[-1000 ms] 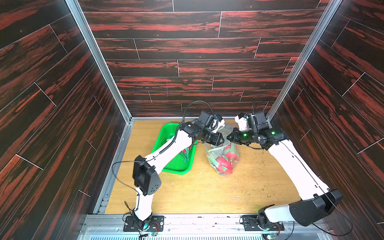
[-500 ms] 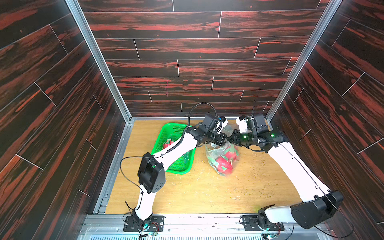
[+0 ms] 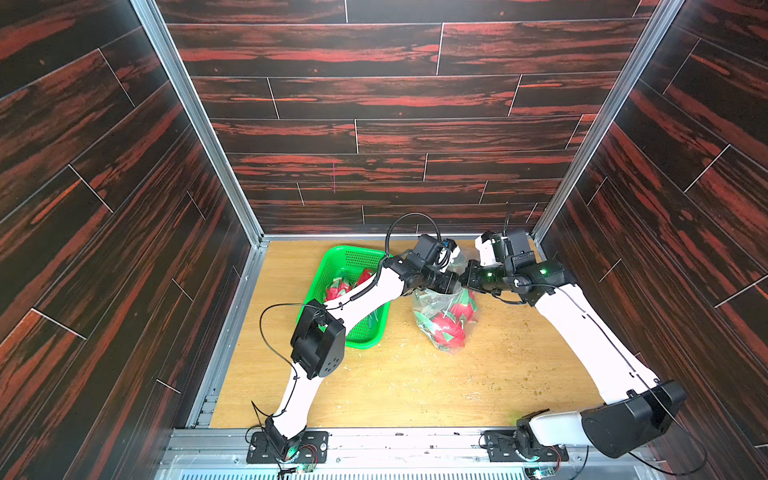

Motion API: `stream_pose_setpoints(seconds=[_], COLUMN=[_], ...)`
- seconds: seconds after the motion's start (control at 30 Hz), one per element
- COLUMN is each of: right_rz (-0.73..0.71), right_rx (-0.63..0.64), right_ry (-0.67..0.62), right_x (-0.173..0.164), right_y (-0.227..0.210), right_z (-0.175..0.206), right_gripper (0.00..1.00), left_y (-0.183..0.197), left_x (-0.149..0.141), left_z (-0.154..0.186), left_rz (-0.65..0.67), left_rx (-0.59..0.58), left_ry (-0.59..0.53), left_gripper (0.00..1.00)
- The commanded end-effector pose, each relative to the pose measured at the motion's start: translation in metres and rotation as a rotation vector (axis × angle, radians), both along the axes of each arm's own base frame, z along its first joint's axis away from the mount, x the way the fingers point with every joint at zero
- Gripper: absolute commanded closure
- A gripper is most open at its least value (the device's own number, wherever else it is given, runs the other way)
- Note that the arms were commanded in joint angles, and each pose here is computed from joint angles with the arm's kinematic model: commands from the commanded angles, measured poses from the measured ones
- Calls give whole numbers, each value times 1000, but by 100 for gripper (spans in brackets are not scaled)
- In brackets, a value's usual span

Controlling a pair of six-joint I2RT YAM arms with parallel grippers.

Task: Open the zip-top bag and take out the dragon fruit
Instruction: Pick up the dragon fruit from the zipper food storage bag.

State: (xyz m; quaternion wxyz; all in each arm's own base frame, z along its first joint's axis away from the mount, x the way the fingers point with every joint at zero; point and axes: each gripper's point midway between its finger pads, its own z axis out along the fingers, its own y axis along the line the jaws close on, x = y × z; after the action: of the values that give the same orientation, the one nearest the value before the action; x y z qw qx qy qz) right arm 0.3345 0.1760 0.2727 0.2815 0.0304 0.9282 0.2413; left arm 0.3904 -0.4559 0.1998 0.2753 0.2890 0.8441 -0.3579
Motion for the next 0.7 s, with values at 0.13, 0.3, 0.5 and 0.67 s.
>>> stream_pose_setpoints(seconds=[0.13, 0.3, 0.5, 0.67], right_rz=[-3, -10, -17, -37], right_rx=[-25, -27, -41, -56], right_ry=[-4, -19, -12, -18], right_x=[-5, -5, -5, -5], right_y=[-4, -6, -9, -14], right_z=[-1, 3, -1, -1], right_gripper=[100, 100, 100, 100], left_y=[-15, -14, -15, -4], left_x=[4, 8, 5, -4], left_z=[-1, -10, 8, 39], left_rz=[-17, -6, -8, 12], left_rx=[-20, 5, -37, -70], left_ry=[-25, -41, -83, -134], left_gripper=[52, 57, 97, 100])
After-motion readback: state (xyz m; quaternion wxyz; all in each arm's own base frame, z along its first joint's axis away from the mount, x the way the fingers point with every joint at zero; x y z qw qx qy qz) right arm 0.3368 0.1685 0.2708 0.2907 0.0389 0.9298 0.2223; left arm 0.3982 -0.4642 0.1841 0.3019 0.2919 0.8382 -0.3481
